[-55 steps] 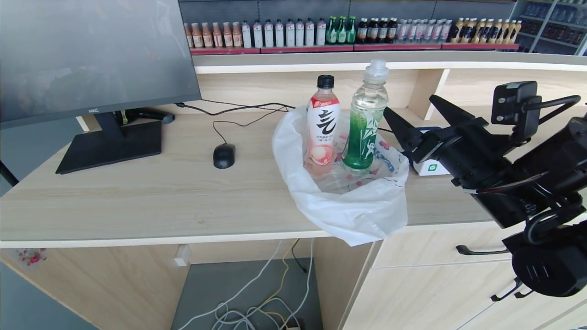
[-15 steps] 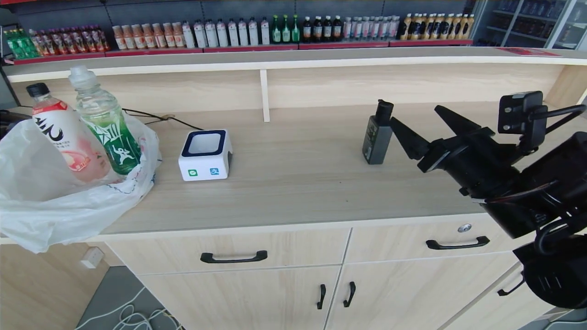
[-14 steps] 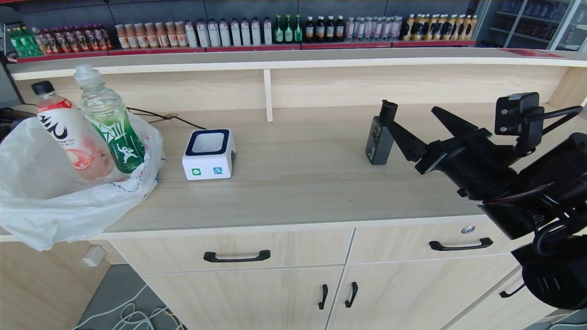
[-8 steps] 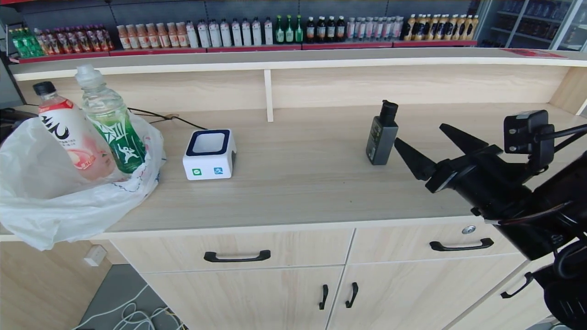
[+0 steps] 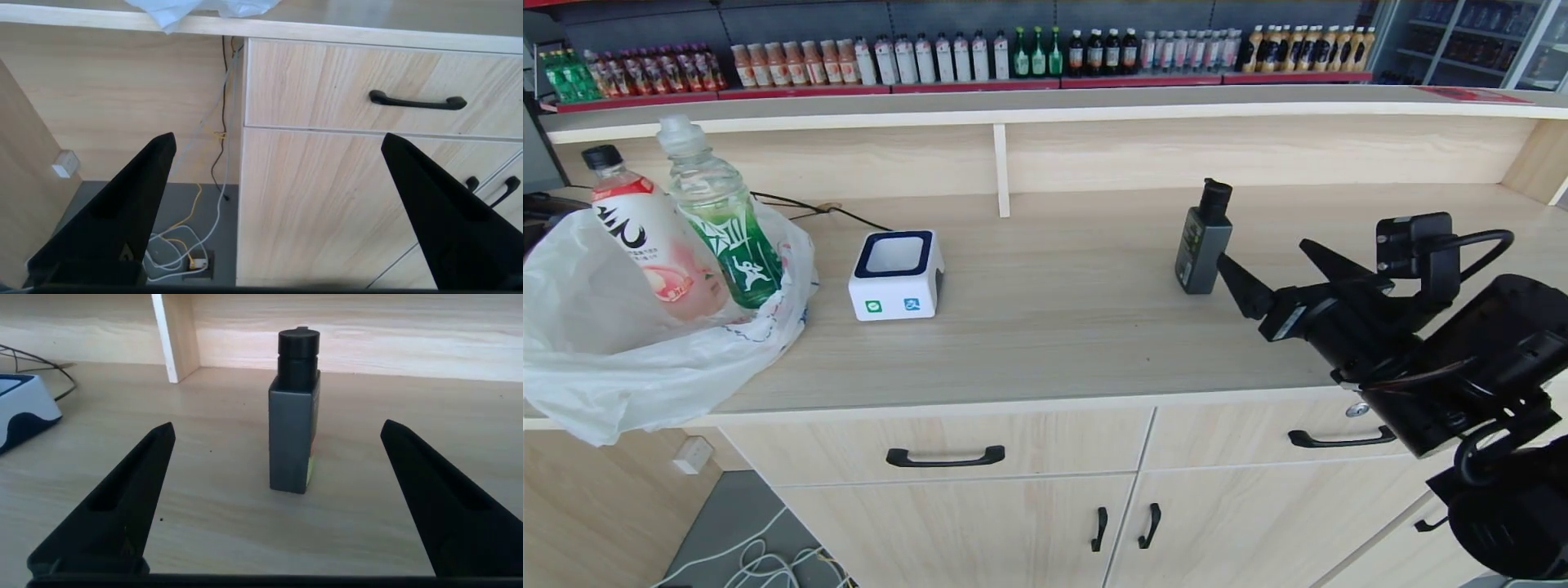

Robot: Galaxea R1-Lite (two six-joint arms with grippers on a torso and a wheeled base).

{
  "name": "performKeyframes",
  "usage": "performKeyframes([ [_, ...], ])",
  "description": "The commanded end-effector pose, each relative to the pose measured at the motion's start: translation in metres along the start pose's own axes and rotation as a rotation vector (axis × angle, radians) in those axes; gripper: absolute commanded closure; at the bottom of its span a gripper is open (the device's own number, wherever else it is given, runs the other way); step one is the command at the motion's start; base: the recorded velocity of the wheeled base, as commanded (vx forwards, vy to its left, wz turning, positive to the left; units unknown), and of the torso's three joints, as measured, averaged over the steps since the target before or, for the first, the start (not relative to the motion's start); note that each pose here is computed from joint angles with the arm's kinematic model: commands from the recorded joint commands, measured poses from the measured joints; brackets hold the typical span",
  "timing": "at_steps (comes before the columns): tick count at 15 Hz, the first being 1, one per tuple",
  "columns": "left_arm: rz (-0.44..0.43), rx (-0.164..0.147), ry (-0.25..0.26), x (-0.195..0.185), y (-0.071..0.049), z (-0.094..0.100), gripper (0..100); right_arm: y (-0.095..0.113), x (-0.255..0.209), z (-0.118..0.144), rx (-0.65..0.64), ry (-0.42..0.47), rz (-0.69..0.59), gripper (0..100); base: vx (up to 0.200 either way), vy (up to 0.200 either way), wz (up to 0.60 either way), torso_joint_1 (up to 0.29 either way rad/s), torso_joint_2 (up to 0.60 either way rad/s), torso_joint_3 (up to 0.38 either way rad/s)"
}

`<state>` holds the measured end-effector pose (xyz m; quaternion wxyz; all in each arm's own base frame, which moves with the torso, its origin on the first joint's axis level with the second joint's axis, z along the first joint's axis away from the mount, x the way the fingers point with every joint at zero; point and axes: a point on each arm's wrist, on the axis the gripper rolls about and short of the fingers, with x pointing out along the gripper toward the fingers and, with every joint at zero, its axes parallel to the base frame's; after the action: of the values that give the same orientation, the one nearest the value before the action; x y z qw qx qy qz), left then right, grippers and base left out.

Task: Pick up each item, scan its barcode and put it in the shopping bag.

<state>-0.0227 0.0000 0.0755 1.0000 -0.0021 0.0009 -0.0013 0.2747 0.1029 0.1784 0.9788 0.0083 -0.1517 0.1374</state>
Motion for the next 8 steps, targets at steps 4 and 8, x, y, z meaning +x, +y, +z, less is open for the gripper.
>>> performKeyframes([
  [4, -0.001, 0.0, 0.0, 0.0, 0.0, 0.0, 0, 0.019, 0.042, -0.017, 0.016, 0.073, 0.029, 0, 0.0, 0.0, 0.0, 0.0, 0.0, 0.0],
  [8, -0.001, 0.0, 0.0, 0.0, 0.0, 0.0, 0, 0.011, 0.068, -0.022, 0.019, 0.104, -0.003, 0, 0.0, 0.0, 0.0, 0.0, 0.0, 0.0],
])
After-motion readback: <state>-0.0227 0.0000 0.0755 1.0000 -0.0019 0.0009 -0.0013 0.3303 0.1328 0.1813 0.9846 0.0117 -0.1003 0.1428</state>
